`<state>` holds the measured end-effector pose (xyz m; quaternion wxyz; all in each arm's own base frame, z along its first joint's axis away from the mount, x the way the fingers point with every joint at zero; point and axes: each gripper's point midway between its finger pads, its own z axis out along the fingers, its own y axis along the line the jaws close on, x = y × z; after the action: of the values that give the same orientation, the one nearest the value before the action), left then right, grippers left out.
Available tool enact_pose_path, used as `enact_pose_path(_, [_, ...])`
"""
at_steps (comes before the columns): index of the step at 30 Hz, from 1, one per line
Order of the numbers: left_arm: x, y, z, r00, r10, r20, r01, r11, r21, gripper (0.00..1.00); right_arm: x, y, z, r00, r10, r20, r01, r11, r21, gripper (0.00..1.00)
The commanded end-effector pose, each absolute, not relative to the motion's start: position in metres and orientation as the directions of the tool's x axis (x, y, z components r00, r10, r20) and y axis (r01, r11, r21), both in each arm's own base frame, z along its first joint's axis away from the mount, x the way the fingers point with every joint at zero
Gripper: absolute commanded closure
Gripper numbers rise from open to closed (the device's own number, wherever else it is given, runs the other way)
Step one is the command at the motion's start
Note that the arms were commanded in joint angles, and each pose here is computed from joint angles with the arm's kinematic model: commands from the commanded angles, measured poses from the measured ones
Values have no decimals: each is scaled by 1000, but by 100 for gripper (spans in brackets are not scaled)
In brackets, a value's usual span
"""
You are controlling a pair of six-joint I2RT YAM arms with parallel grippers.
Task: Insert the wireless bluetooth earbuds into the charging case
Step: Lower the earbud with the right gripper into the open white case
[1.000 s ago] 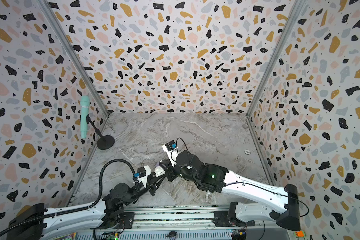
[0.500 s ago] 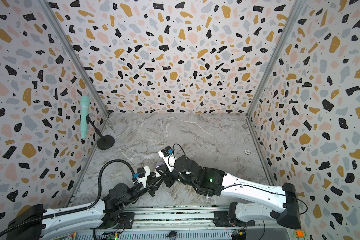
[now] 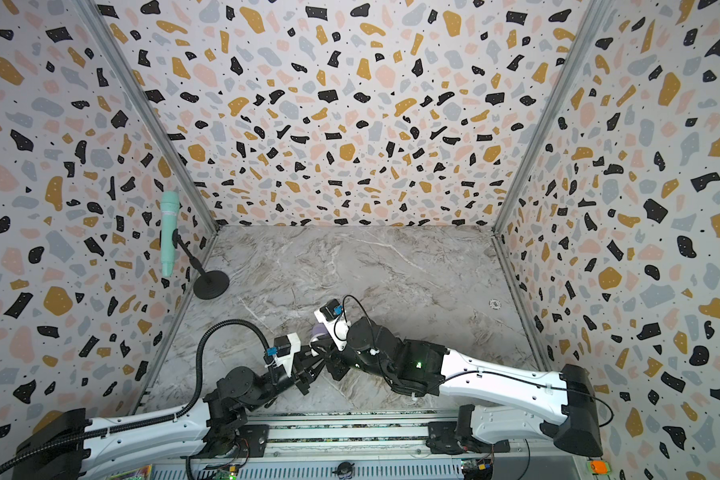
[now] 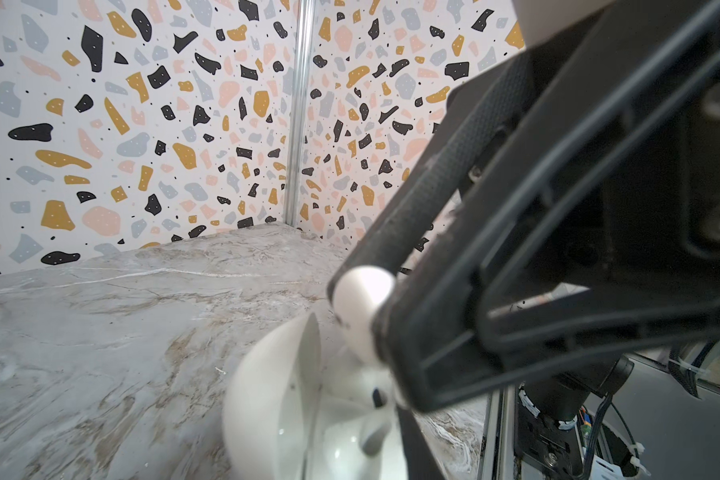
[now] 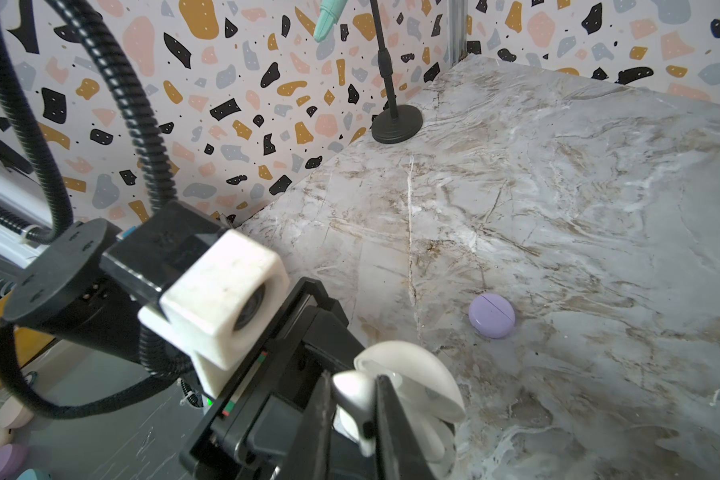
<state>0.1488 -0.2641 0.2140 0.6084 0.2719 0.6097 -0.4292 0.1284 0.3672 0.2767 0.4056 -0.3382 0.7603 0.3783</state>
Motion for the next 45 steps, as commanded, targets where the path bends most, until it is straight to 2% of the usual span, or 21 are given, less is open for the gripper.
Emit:
enact_pose_path(1, [143,-263,237,-69,-262,-963,873,451,-185,100,128,369,284,-421,-189,-887,-831,474,293,85])
enact_pose_path(45, [141,-265,238,-71,-262,-962,882,433,-183,100,125,360,269,-427,-198,-882,-825,485,290,85])
